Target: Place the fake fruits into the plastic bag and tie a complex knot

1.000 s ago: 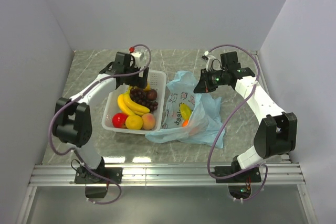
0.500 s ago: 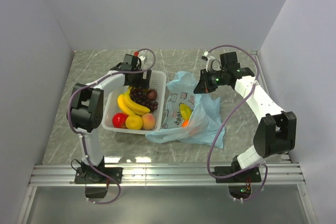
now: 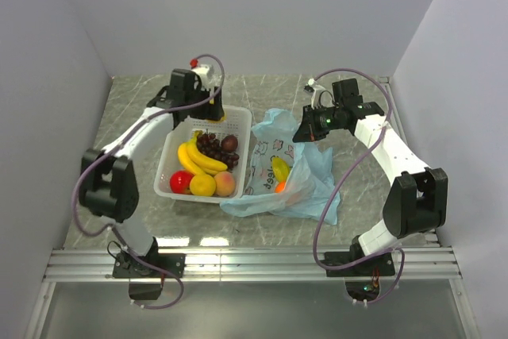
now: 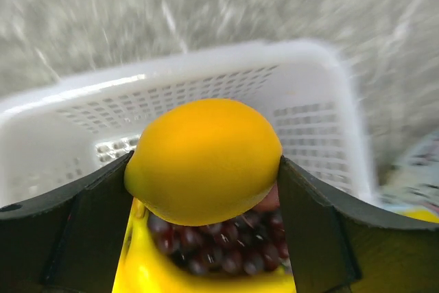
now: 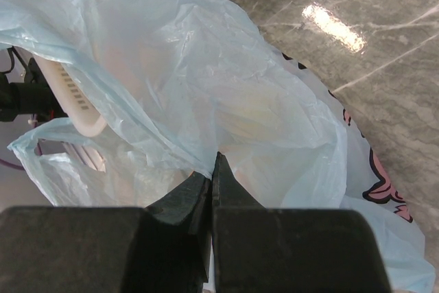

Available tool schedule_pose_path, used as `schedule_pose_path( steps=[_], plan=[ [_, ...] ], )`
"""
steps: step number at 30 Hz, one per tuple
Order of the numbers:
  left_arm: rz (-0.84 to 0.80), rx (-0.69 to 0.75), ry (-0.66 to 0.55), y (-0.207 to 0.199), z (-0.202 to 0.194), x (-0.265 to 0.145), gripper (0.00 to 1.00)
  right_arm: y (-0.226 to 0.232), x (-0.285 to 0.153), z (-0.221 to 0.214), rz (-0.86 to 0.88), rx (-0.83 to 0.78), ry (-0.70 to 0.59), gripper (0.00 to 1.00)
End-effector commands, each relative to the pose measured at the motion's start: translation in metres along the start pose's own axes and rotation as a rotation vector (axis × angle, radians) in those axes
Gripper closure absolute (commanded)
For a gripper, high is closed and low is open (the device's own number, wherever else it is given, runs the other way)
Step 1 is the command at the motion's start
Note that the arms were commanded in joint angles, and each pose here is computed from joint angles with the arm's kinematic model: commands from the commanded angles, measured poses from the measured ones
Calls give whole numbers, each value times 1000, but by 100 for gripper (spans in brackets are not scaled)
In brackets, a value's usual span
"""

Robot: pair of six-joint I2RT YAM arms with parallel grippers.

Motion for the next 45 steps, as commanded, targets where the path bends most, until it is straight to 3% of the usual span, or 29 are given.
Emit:
schedule_pose_path(
  steps=[1,7,13,17,22,23,27,29,31,37,42,45],
  plan=[
    [-97,10,-153,-18,38,-56,60,3,-2,4,10,-15,-11,100],
    [-368,8,-176,-54,19,-109,55,3,-2,10,3,-1,-31,100],
    [-533,59,-159,-118,-5,-128,54,-1,3,9,-3,26,-35,100],
    [-580,101,-165,-177,-11,-119,57,-4,2,13,-23,28,-44,100],
    [-530,73,-113,-225,-13,-69,53,-8,-6,19,-64,9,-51,100],
    [-518,71,-100,-229,-14,-61,51,-8,-7,18,-69,6,-51,100],
    [-526,59,-54,-240,-21,-37,18,-13,-9,15,-89,7,-48,100],
    [-584,84,-41,-245,-22,-44,10,-14,-10,13,-88,8,-44,100],
    [-638,117,-57,-246,-18,-63,1,-14,-9,12,-85,9,-44,100],
    [-663,225,-86,-214,-15,-122,1,-13,-7,12,-59,14,-49,100],
    [-738,351,-2,-134,-25,-163,2,-11,-8,10,-44,7,-41,100],
    [-595,434,47,-90,-37,-162,6,-12,-6,7,-40,12,-27,100]
  ],
)
Point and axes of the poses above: each gripper's point midway between its finger pads, its own x axis out along the fingers, its own y axis along the line the jaws close on, z = x × y, the point moved 6 cm from there along -x, back along the fingers, and after that the axes turned 1 degree about -x, right-handed, at the moved point
